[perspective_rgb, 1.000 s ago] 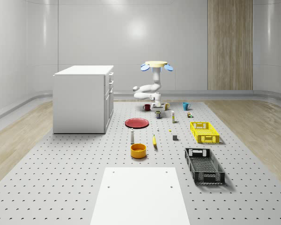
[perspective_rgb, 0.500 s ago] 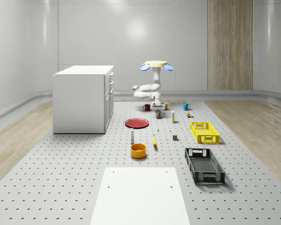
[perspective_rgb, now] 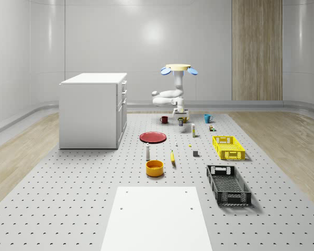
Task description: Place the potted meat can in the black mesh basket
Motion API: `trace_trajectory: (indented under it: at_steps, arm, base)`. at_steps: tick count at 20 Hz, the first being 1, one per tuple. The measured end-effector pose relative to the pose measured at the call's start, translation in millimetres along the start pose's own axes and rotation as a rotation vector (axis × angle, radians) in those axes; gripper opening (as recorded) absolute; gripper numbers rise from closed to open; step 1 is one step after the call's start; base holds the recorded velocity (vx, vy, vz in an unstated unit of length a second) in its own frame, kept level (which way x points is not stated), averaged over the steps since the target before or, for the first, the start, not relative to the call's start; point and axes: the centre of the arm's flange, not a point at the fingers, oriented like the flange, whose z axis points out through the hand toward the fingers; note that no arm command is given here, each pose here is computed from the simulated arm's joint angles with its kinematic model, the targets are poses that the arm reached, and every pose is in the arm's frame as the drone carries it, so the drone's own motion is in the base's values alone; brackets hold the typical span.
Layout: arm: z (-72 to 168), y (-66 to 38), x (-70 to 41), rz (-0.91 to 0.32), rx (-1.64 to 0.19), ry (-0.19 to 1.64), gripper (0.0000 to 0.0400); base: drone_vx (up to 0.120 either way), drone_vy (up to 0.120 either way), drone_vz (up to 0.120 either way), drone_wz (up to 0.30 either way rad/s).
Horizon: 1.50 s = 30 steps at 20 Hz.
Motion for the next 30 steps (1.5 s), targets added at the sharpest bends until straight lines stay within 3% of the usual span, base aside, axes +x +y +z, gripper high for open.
trace_trajectory:
  at_steps: [6, 24, 30]
  arm:
    - [-1.6, 0.0, 0.0, -0.001, 0.0, 0.0, 0.029]
    - [-2.1, 0.0, 0.0, -0.011, 0.0, 0.0, 0.029]
    - [-2.1, 0.0, 0.0, -0.012, 0.0, 0.0, 0.029]
  base:
    - [0.12, 0.113, 0.013, 0.0]
    - [0.113, 0.0, 0.0, 0.0]
    - [0.12, 0.0, 0.087, 0.0]
